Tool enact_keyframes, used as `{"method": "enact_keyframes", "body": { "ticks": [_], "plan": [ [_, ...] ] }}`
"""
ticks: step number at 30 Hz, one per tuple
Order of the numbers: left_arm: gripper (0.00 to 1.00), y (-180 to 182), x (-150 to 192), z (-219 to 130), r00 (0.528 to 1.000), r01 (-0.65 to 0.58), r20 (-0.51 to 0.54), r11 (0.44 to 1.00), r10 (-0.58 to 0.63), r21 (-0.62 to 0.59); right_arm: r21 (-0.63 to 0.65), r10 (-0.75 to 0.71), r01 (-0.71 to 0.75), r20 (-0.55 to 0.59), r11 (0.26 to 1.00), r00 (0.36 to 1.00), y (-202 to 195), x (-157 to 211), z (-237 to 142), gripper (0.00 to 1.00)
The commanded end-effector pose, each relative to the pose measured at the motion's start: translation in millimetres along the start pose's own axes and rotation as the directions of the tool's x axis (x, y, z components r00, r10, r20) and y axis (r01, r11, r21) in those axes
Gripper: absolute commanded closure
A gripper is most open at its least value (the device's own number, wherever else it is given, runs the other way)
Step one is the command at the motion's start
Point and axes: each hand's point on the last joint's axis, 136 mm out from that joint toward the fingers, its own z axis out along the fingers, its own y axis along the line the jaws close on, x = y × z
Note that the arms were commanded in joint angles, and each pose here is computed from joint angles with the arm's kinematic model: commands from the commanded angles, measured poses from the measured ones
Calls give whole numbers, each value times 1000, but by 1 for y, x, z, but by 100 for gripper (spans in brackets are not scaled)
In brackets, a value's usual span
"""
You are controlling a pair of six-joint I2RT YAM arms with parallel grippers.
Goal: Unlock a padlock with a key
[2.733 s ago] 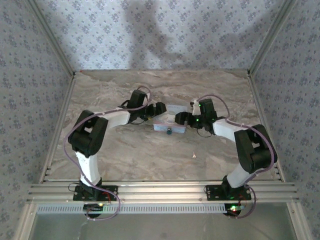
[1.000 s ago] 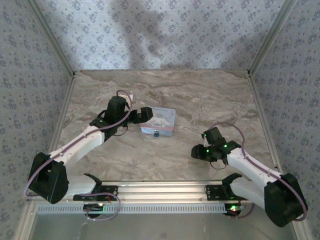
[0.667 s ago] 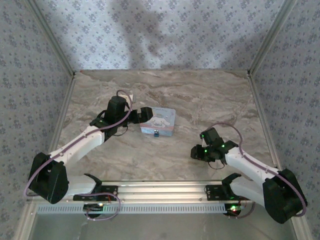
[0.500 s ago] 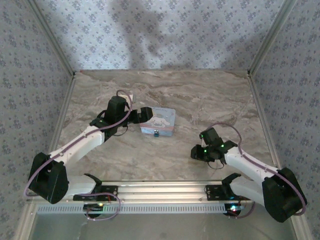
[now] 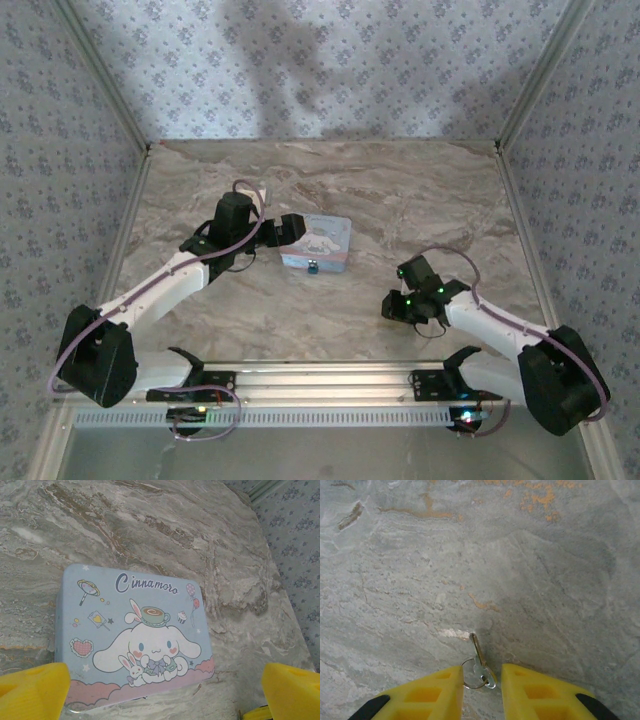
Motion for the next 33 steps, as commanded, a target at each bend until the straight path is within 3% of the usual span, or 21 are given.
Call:
{"method": "enact_keyframes", "body": {
  "ticks": [1, 15, 23, 27, 33],
  "plan": [
    [2, 4, 4, 3, 1000, -1, -5, 1000, 1, -13, 27, 13, -13, -5, 1000, 1000, -6, 4, 4, 73],
    [2, 6, 6, 0, 1000, -5, -3, 1000, 5, -23, 25, -15, 15, 1, 1000, 1000, -2, 3, 5, 91],
    [2, -11, -1, -14, 999, -37, 17, 998, 37, 43, -54, -157, 164, 117, 985, 981, 24, -21, -16, 100],
    [4, -39, -3, -25, 997, -82, 25, 981, 79, 177, -117, -296, 330, 241, 937, 924, 55, -43, -42, 100],
    [16, -91, 1, -45, 986, -162, 37, 890, 162, 426, -159, -481, 614, 484, 773, 731, 113, -72, -101, 100]
  ]
}}
